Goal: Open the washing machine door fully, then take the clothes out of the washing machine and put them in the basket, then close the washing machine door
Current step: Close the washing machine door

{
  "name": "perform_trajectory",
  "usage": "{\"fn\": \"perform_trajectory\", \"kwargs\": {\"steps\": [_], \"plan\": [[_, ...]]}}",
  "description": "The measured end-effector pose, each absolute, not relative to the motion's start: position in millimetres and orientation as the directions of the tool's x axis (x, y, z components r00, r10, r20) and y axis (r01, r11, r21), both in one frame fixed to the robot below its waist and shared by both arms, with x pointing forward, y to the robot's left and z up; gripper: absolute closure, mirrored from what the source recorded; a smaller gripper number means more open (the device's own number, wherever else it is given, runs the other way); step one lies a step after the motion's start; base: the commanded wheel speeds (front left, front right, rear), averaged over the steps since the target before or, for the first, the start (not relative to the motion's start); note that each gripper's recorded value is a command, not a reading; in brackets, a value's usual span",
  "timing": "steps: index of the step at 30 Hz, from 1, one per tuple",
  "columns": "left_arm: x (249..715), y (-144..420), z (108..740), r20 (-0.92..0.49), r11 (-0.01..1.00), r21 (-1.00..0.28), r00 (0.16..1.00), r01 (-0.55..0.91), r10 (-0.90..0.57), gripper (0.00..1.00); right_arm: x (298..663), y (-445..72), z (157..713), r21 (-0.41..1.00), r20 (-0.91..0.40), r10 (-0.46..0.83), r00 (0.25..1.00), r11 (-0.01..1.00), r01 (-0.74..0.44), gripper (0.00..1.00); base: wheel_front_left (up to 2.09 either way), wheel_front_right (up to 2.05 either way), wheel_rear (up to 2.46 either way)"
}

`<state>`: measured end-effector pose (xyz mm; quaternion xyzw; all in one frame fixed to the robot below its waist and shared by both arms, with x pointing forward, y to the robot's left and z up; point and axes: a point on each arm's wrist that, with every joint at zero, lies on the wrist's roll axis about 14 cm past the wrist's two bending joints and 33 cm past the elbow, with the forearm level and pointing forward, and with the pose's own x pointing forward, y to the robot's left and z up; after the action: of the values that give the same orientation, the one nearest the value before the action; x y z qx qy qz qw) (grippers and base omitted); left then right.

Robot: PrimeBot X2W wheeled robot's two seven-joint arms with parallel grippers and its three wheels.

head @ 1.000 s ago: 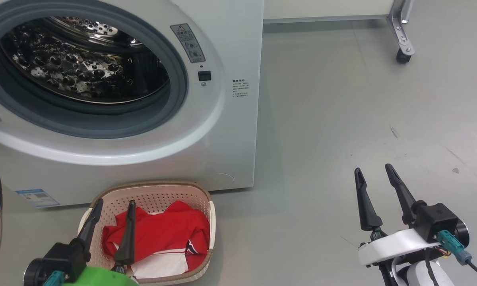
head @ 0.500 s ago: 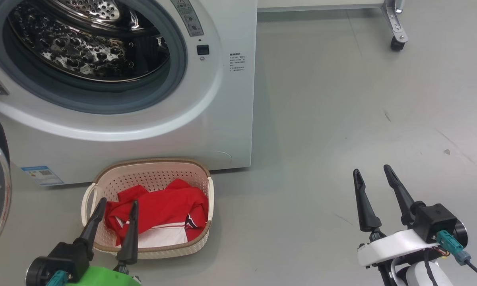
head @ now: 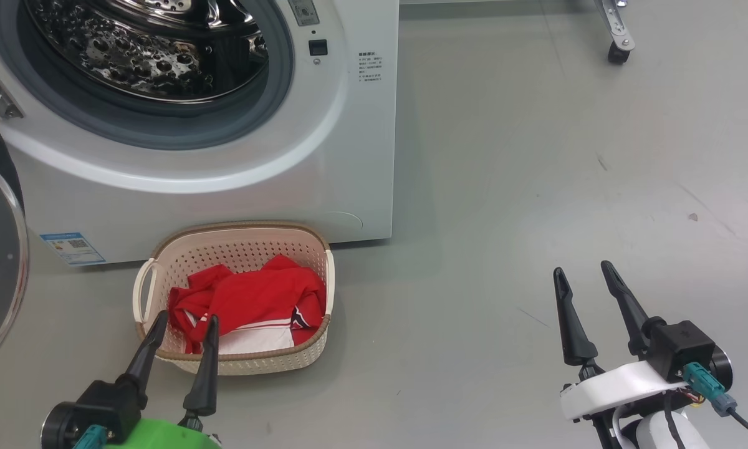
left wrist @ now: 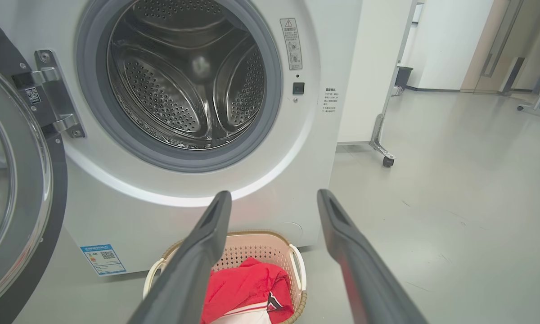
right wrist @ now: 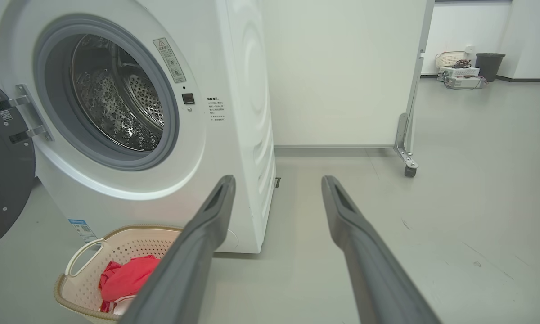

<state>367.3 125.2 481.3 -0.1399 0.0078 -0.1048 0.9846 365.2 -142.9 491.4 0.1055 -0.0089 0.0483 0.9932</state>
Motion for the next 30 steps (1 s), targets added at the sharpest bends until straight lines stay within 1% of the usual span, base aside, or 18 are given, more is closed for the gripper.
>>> {"fn": "perform_trajectory", "kwargs": {"steps": [10,30], "plan": [[367.0,125.6,482.5,0.018,0.939,-0.277,0.978,0.203,-0.206,0.00,365.0,-142.7,491.7,0.210,0.029,0.094,0.995,0.973,-0.098,0.00,-0.37,0.37,0.00],[367.1,125.1,487.0,0.032,0.938,-0.279,0.978,0.206,-0.205,0.00,364.4,-141.9,491.6,0.213,0.029,0.095,0.995,0.972,-0.099,0.00,-0.01,0.01,0.00]]}}
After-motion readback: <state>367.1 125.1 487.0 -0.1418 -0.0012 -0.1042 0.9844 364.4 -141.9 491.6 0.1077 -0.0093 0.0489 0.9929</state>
